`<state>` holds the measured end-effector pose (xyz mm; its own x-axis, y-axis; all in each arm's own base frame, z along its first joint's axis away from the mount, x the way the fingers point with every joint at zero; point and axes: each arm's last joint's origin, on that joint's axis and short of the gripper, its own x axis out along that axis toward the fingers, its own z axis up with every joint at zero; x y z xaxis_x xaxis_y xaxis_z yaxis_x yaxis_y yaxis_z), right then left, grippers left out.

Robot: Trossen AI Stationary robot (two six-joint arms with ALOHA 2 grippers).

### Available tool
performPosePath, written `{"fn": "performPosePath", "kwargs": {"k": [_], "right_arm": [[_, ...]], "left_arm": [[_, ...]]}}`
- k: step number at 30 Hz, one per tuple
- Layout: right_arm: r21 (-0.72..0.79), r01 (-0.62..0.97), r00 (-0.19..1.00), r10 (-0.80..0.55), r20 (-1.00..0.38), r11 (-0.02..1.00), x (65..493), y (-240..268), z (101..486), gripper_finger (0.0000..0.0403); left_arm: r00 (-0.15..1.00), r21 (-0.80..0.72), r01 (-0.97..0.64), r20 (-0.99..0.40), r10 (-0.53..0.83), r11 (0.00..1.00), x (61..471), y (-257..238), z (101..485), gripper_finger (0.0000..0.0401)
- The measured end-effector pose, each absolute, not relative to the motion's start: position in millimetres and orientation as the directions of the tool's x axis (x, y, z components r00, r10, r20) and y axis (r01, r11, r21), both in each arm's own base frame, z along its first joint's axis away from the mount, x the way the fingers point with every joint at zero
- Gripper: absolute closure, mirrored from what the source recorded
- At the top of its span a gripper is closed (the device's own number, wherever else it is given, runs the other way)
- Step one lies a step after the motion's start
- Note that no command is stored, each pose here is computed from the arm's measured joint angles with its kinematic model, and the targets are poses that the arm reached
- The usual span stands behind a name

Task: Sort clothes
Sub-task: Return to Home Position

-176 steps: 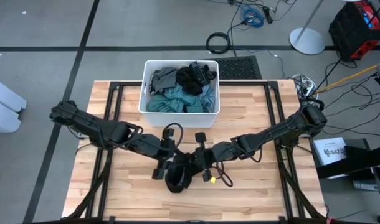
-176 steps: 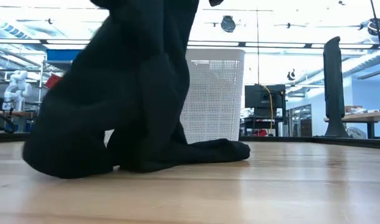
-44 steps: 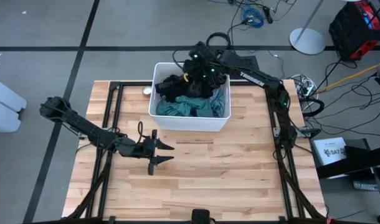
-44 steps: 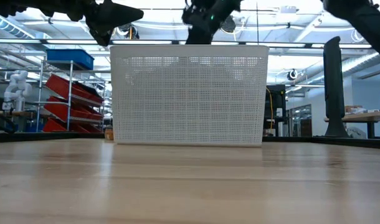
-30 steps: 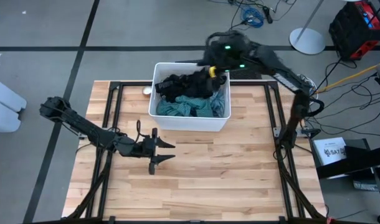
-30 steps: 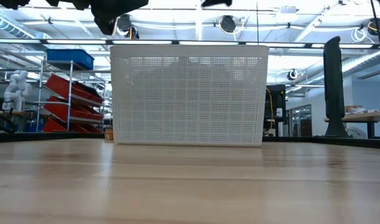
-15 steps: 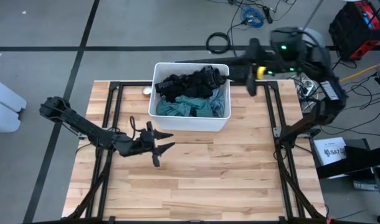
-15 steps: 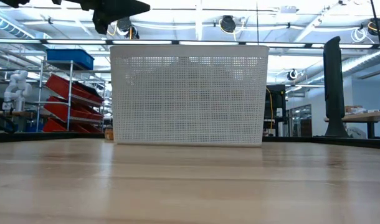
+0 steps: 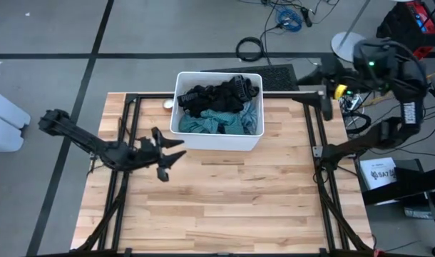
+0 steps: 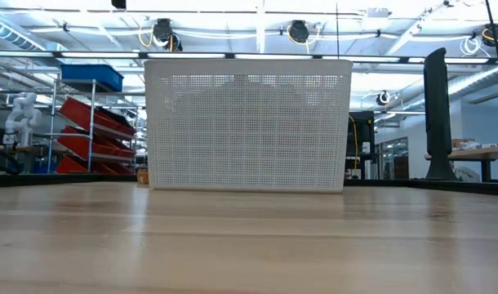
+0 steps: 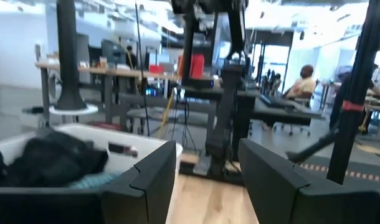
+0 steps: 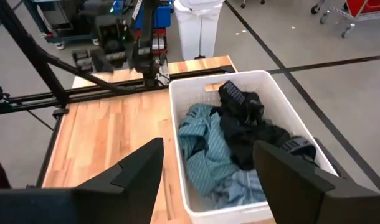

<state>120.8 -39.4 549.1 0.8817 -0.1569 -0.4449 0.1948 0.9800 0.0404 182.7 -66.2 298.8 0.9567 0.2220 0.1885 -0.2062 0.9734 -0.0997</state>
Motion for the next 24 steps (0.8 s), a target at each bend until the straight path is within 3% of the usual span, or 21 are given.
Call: {"fn": "performPosePath", "kwargs": {"k": [15, 24], "right_arm": [[0.046, 0.201, 0.915, -0.17, -0.367, 0.979, 56, -16, 551, 0.0167], [0.046, 0.201, 0.931, -0.176, -0.319, 0.979, 67, -20, 509, 0.0167]], "left_arm": [[0.951, -0.071, -0.214, 0.21, 0.224, 0.974, 127, -40, 320, 0.0216], [0.948, -0.073, -0.226, 0.21, 0.237, 0.971, 103, -28, 321, 0.0216]]}}
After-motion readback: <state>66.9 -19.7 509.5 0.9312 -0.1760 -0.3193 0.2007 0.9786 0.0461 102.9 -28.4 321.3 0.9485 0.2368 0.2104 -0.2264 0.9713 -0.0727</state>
